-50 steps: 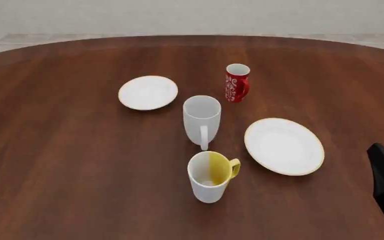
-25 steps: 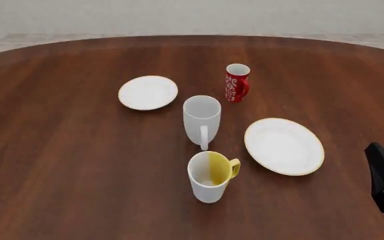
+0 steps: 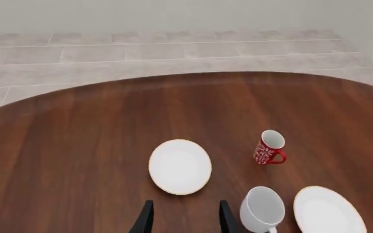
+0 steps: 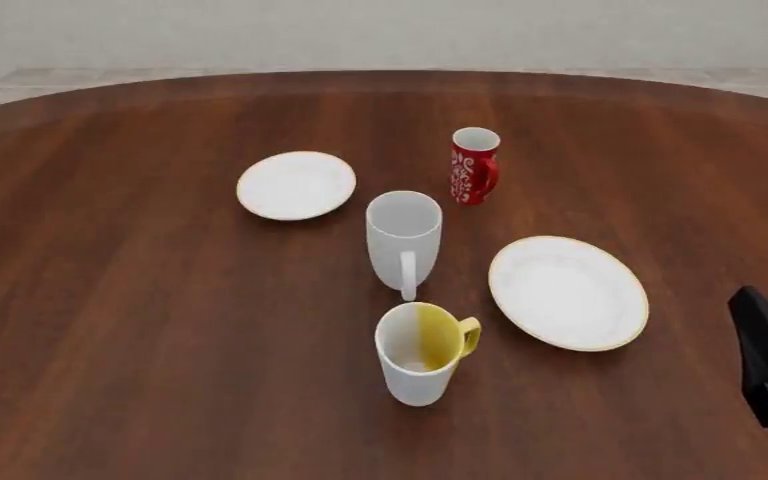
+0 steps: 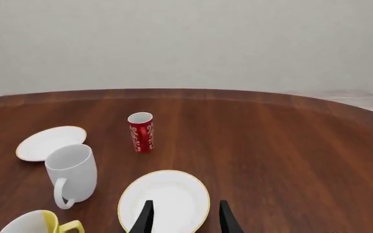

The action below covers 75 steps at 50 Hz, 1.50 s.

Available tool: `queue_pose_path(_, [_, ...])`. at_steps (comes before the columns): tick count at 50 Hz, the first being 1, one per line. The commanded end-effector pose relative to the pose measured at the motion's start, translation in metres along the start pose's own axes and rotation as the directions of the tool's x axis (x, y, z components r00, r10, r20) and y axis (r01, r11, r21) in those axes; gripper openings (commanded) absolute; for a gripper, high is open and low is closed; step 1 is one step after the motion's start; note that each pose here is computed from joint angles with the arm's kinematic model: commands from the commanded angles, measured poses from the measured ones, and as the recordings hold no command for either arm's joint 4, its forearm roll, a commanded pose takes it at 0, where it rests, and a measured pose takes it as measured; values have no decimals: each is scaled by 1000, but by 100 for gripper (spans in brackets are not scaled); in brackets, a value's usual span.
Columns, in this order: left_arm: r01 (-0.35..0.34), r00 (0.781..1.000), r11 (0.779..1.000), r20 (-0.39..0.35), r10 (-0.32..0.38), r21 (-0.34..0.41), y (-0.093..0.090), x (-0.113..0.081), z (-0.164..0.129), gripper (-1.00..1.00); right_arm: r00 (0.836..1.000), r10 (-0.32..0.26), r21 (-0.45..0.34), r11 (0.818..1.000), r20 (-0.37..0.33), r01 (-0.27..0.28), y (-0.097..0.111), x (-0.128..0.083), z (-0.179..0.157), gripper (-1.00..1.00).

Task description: Put the white mug on the left plate.

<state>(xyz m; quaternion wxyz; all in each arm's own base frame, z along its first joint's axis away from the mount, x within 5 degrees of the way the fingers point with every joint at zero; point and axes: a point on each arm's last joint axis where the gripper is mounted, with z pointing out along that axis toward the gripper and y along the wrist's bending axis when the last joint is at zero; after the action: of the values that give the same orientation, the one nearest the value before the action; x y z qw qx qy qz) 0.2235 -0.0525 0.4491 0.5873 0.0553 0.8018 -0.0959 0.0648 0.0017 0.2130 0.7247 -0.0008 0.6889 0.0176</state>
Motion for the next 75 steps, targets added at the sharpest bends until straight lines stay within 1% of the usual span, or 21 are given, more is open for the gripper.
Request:
queue_pose_path(1, [19,993,1000,-120,-16,22,-10,12,71,100,1000,-4,-3,1000,-2,4,0,0,0,100])
queue_pose_path(3, [32,988,999,-154,-27,31,-15,18,86,100,1000,-5,-4,1000,-2,5,0,0,0,100])
queue_pose_path(6, [46,986,998,-162,-39,37,-19,19,102,100,1000,-6,-4,1000,-2,6,0,0,1,100])
queue_pose_path(7, [59,982,998,-179,-55,18,-15,21,111,100,1000,-6,-4,1000,-2,6,0,0,1,100])
queue_pose_path(10, [64,981,998,-188,-57,30,-21,21,126,100,1000,-7,-4,1000,-2,7,0,0,1,100])
queue_pose_path(13, [65,979,998,-193,-59,25,-20,20,133,100,1000,-5,-3,1000,-1,5,0,0,2,100])
queue_pose_path(17, [76,980,997,-188,-71,19,-20,10,143,100,1000,-4,-2,1000,-1,4,0,0,2,100])
queue_pose_path(20, [84,978,996,-192,-77,29,-26,6,148,100,1000,-1,-2,1000,-1,1,0,0,2,100])
queue_pose_path(22, [110,972,993,-213,-100,38,-34,7,153,100,1000,0,-2,1000,-1,0,0,0,2,100])
queue_pose_path(24, [116,972,993,-211,-107,30,-31,5,154,100,1000,1,-2,1000,0,-1,0,0,2,100])
queue_pose_path(35, [144,966,988,-223,-130,47,-41,8,153,100,1000,7,-2,1000,2,-7,0,0,1,100])
queue_pose_path(36, [150,964,987,-231,-133,58,-47,10,153,100,1000,7,-2,1000,1,-7,0,0,1,100])
queue_pose_path(40, [149,967,985,-220,-127,88,-57,7,146,100,1000,7,-3,1000,1,-7,0,0,0,100])
queue_pose_path(42, [153,966,984,-224,-129,90,-59,8,146,100,1000,7,-3,1000,1,-7,0,0,0,100])
queue_pose_path(43, [156,965,982,-229,-129,105,-66,10,147,100,1000,7,-3,1000,2,-7,0,0,0,100])
queue_pose_path(50, [169,960,979,-243,-137,115,-73,16,151,100,1000,8,-1,1000,2,-8,0,0,0,100])
queue_pose_path(56, [154,959,981,-257,-120,118,-74,25,156,100,1000,12,-1,1000,3,-12,0,0,-1,100])
queue_pose_path(61, [144,956,980,-277,-101,140,-85,32,158,100,1000,14,-1,1000,4,-14,0,0,-1,100])
queue_pose_path(67, [95,957,982,-288,-44,166,-92,41,162,100,1000,16,-1,1000,8,-16,0,0,-2,100])
queue_pose_path(69, [93,951,980,-306,-36,174,-98,48,165,100,1000,19,1,1000,10,-19,0,0,-3,100])
queue_pose_path(75, [83,949,978,-316,-19,190,-104,54,164,100,1000,25,2,1000,14,-25,0,0,-4,100])
